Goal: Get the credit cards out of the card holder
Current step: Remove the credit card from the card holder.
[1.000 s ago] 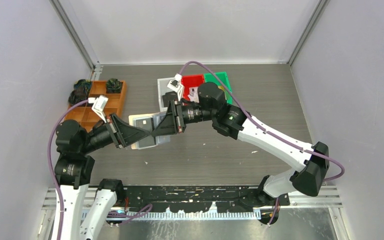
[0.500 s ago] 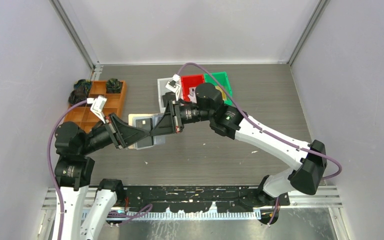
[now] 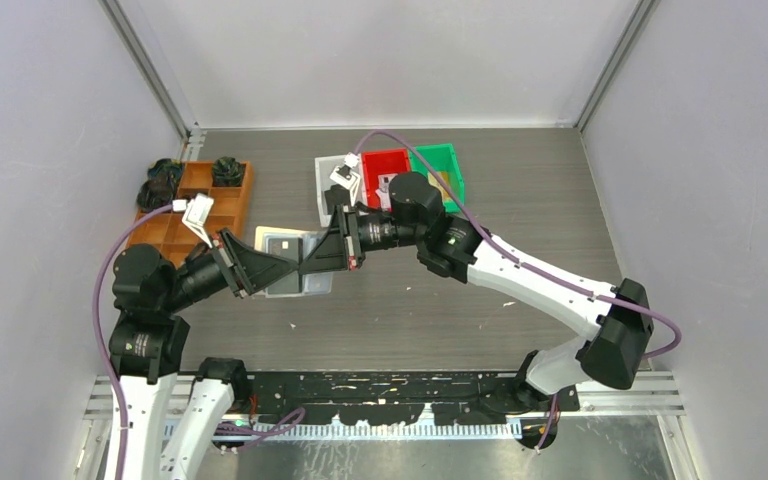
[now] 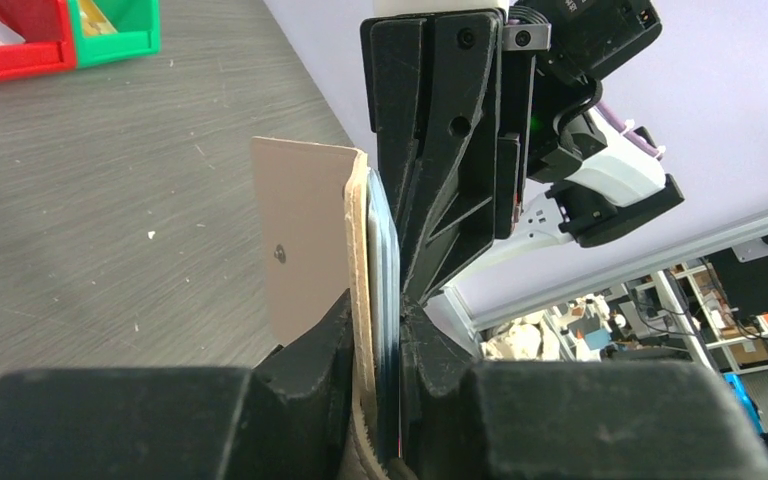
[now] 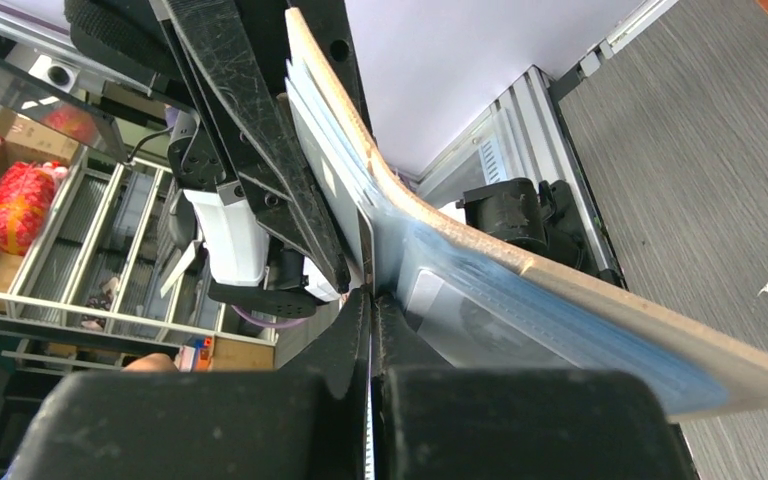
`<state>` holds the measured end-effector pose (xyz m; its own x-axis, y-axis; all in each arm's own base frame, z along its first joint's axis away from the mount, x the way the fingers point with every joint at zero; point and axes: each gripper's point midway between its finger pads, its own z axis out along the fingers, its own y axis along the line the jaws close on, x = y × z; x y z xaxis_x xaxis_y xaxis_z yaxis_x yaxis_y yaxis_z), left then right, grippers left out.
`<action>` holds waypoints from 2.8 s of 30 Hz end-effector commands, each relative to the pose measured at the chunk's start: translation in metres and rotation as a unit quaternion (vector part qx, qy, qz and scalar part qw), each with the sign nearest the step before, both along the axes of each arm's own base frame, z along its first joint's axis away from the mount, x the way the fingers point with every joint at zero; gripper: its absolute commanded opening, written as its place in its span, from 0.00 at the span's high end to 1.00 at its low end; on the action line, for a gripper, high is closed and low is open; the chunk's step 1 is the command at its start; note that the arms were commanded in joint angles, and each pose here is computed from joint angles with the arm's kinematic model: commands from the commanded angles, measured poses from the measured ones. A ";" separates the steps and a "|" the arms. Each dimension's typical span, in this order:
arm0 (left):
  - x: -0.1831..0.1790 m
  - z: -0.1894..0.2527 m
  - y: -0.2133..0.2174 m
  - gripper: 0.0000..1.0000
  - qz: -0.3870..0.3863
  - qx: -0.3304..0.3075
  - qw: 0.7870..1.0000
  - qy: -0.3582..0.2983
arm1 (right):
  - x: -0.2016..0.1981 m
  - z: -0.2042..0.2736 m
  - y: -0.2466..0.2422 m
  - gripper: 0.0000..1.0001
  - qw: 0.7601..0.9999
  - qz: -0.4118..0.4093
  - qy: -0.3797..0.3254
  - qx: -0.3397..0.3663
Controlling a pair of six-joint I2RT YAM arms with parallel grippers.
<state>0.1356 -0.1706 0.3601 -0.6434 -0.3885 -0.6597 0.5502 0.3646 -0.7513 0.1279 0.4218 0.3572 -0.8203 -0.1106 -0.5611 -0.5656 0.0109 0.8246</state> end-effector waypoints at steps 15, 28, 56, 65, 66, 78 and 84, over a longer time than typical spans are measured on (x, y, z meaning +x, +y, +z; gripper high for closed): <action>-0.016 0.035 -0.007 0.93 -0.046 -0.029 0.997 -0.045 | -0.012 0.019 -0.022 0.99 0.998 -0.014 -0.032 0.056; -0.017 0.038 -0.006 0.85 -0.041 -0.027 0.998 -0.051 | -0.016 0.013 -0.027 0.99 0.998 -0.011 -0.032 0.060; -0.020 0.041 -0.006 0.84 -0.042 -0.028 0.997 -0.052 | -0.001 0.062 -0.022 0.96 0.991 0.010 -0.033 0.127; -0.017 0.043 -0.007 0.74 -0.043 -0.033 0.998 -0.042 | -0.001 0.055 -0.031 0.99 0.987 -0.014 -0.026 0.157; -0.018 0.043 -0.007 0.75 -0.043 -0.033 0.998 -0.042 | -0.001 0.053 -0.031 0.99 0.987 -0.015 -0.023 0.155; -0.020 0.048 -0.006 0.79 -0.039 -0.037 0.997 -0.049 | -0.003 0.038 -0.039 0.99 0.988 -0.031 -0.017 0.152; -0.021 0.052 -0.006 0.80 -0.039 -0.038 0.997 -0.053 | -0.007 0.043 -0.043 0.99 0.987 -0.026 -0.026 0.157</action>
